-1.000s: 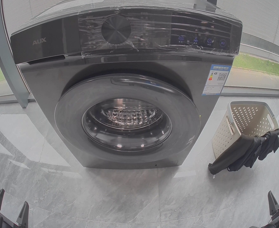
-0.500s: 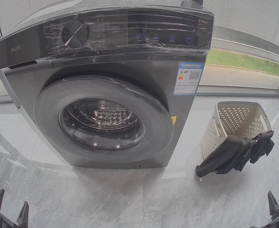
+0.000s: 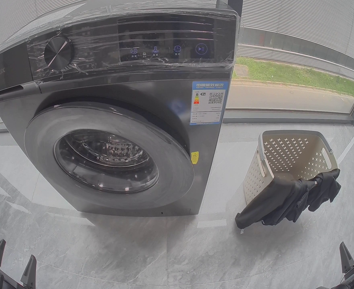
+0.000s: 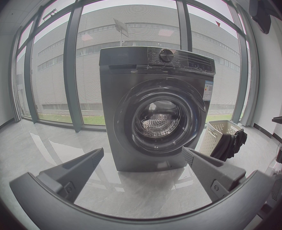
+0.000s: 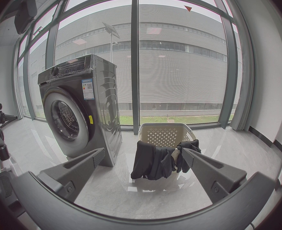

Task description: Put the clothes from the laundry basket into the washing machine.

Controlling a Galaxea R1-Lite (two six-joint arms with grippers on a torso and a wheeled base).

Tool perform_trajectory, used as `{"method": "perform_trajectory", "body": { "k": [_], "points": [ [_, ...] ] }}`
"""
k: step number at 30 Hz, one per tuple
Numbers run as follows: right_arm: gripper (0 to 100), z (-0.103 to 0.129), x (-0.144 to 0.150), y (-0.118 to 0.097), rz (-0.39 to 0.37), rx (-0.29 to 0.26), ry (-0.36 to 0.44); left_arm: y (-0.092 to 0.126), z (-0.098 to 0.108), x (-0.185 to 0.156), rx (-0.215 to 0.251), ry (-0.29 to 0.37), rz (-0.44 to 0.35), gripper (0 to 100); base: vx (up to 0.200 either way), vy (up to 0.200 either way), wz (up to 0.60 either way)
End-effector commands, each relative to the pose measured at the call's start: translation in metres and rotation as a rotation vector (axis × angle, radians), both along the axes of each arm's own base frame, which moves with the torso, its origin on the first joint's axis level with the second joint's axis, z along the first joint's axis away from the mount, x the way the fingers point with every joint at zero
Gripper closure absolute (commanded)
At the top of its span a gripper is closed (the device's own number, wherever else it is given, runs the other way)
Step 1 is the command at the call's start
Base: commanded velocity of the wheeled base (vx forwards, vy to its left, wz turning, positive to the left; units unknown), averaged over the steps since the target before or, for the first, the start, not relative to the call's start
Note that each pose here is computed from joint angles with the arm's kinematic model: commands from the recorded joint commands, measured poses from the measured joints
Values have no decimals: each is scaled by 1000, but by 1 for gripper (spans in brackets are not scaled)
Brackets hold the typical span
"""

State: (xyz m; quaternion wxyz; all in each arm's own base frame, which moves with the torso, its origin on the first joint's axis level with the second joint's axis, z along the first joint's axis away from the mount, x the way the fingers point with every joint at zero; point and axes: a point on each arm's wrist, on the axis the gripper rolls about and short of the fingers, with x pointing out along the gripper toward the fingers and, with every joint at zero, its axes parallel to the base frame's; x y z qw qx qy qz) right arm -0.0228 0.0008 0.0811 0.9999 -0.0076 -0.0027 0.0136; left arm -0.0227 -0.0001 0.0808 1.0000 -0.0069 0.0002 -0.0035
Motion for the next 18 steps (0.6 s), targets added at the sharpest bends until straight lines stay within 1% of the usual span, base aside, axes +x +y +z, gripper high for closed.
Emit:
{"method": "perform_trajectory", "body": {
  "k": [1, 9, 18],
  "points": [
    [0, -5, 1, 0, 0, 0, 16, 0, -5, 0, -2, 1, 2, 0, 200, 0, 0],
    [0, -5, 1, 0, 0, 0, 16, 0, -5, 0, 0, 1, -1, 0, 200, 0, 0],
    [0, -5, 1, 0, 0, 0, 16, 0, -5, 0, 0, 1, -1, 0, 0, 0, 0]
  ]
}}
